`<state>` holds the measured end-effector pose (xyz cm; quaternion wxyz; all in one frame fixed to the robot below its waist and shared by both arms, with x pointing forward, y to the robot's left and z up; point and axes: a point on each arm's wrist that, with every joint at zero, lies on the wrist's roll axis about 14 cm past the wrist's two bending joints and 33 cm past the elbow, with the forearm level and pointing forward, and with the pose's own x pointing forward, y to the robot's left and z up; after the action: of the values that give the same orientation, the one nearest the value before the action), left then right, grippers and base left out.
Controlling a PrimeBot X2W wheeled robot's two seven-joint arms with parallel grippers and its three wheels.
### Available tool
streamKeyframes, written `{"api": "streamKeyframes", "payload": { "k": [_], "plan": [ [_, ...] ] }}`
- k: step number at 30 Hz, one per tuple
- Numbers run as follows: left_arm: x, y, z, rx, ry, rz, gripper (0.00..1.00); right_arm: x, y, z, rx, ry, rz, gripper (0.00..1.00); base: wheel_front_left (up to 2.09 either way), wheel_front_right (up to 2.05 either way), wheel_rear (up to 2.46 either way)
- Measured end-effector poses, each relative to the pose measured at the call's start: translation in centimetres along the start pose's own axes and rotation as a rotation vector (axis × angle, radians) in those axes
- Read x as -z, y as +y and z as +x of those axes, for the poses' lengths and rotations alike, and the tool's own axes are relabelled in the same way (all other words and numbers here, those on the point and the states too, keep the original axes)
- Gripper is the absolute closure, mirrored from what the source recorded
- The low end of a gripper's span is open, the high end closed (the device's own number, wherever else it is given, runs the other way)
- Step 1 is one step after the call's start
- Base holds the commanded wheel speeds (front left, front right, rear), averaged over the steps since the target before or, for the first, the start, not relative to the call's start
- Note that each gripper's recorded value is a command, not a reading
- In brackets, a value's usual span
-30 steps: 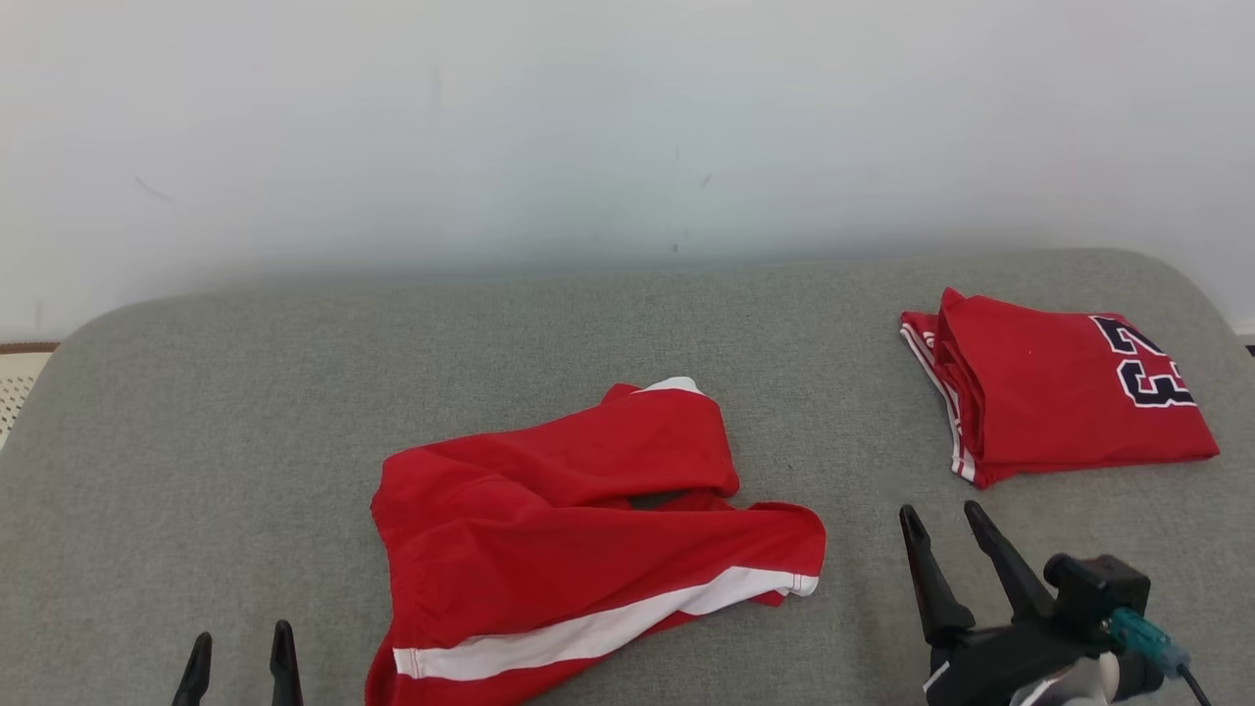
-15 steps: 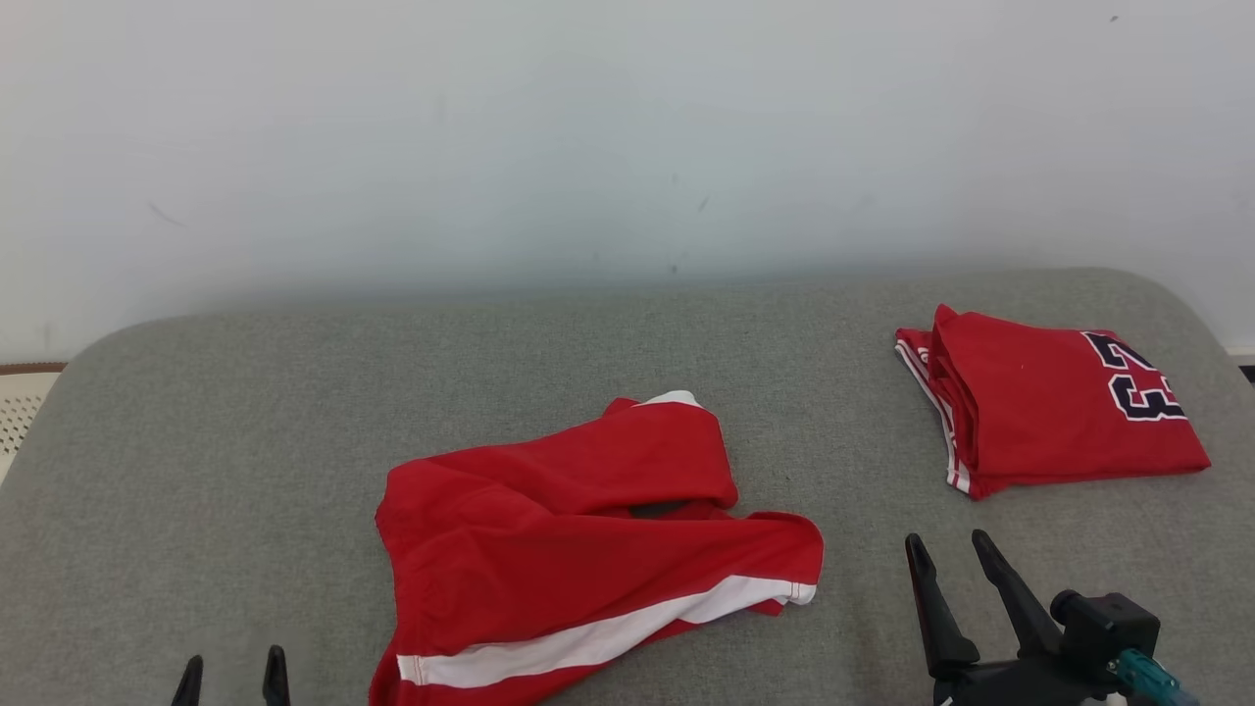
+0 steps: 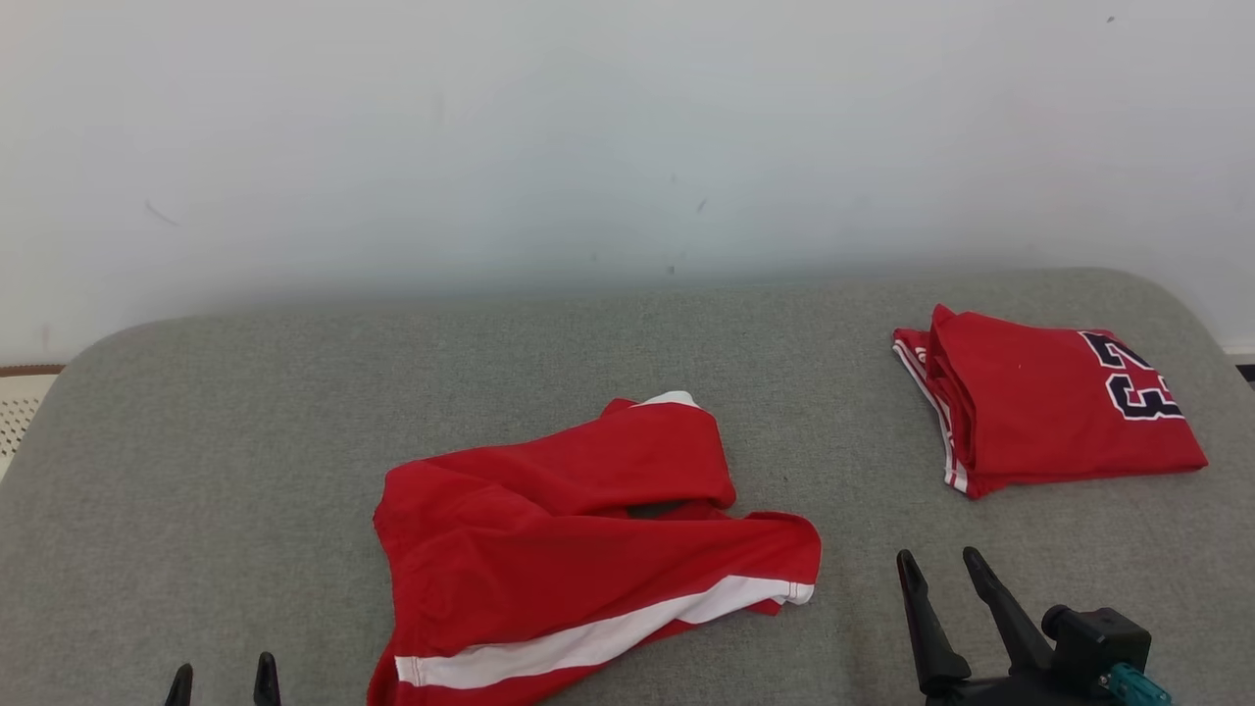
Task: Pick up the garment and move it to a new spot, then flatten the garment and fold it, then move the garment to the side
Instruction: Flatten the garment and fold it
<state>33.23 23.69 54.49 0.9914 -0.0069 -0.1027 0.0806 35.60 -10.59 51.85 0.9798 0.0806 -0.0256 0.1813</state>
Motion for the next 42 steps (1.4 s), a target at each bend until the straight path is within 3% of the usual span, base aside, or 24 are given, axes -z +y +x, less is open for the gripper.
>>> {"api": "streamKeyframes", "payload": {
  "k": [27,42],
  "plan": [
    [0.2,-0.2,0.2,0.004,0.006,-0.008,0.0,0.3,0.1,0.0,0.0,0.01,0.006,0.0,0.0,0.0,0.0],
    [2.4,-5.1,0.1,0.167,0.078,-0.117,0.0,2.8,1.6,0.5,-0.054,0.103,0.034,0.0,0.0,0.0,0.0]
  ]
}}
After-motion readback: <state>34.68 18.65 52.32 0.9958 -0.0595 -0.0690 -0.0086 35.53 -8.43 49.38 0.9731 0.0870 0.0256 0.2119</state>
